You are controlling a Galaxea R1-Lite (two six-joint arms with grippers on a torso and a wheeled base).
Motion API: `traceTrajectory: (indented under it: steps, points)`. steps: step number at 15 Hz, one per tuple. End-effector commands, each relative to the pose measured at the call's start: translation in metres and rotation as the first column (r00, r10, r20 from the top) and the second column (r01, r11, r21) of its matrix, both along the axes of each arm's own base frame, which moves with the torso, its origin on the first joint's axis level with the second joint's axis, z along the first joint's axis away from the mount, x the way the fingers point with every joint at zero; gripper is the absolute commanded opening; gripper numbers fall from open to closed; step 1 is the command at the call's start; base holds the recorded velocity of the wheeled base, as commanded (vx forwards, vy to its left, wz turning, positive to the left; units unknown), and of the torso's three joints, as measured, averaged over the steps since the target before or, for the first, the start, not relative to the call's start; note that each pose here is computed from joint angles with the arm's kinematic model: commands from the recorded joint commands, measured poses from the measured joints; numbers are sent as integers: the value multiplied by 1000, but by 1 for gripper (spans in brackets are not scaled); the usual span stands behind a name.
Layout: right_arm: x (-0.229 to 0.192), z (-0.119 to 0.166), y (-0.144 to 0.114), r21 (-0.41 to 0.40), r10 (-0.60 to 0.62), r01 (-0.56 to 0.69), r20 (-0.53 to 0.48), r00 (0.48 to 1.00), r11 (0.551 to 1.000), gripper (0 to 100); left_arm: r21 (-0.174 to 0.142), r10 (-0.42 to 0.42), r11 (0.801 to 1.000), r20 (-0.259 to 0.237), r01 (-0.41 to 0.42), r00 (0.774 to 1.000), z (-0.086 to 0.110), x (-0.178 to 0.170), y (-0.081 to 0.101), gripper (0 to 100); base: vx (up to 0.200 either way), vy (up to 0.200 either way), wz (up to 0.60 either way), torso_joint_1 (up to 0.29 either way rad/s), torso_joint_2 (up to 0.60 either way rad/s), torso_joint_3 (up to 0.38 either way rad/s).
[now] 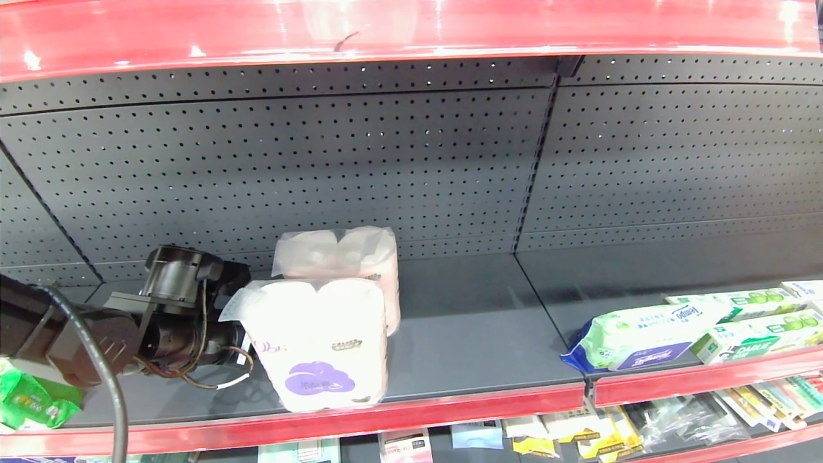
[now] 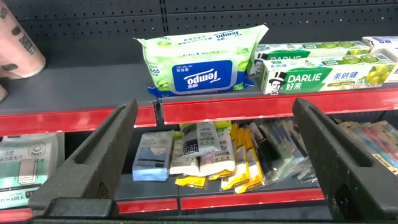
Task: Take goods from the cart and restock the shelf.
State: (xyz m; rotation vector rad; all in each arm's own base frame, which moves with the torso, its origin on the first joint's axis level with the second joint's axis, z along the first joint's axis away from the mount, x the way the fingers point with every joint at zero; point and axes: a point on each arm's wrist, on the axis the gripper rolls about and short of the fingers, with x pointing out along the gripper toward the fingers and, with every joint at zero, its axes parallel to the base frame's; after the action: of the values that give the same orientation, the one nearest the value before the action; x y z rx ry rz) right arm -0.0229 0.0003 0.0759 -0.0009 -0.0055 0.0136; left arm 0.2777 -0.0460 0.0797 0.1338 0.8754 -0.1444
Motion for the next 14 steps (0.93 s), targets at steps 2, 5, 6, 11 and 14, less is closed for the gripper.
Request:
traceTrajectory:
  steps: [2, 5, 6, 11, 14]
  points:
    - [0, 0, 0, -1, 0, 0, -1, 1000, 1000, 100, -2, -10, 1000, 11, 10, 1000, 2, 2, -3, 100, 0, 0, 0, 0, 0, 0]
    - [0, 0, 0, -1, 0, 0, -1, 1000, 1000, 100, 0, -23, 1000, 8, 23, 1000, 2, 0, -7, 100, 0, 0, 0, 0, 0, 0]
    - [0, 0, 0, -1, 0, 0, -1, 1000, 1000, 100, 0, -23, 1000, 8, 23, 1000, 2, 0, -7, 100, 0, 0, 0, 0, 0, 0]
    - [0, 0, 0, -1, 0, 0, -1, 1000, 1000, 100, 1, -36, 999, 0, 36, 999, 2, -1, -10, 100, 0, 0, 0, 0, 0, 0]
    - [0, 0, 0, -1, 0, 0, -1, 1000, 1000, 100, 1, -37, 999, 0, 37, 999, 2, -1, -11, 100, 0, 0, 0, 0, 0, 0]
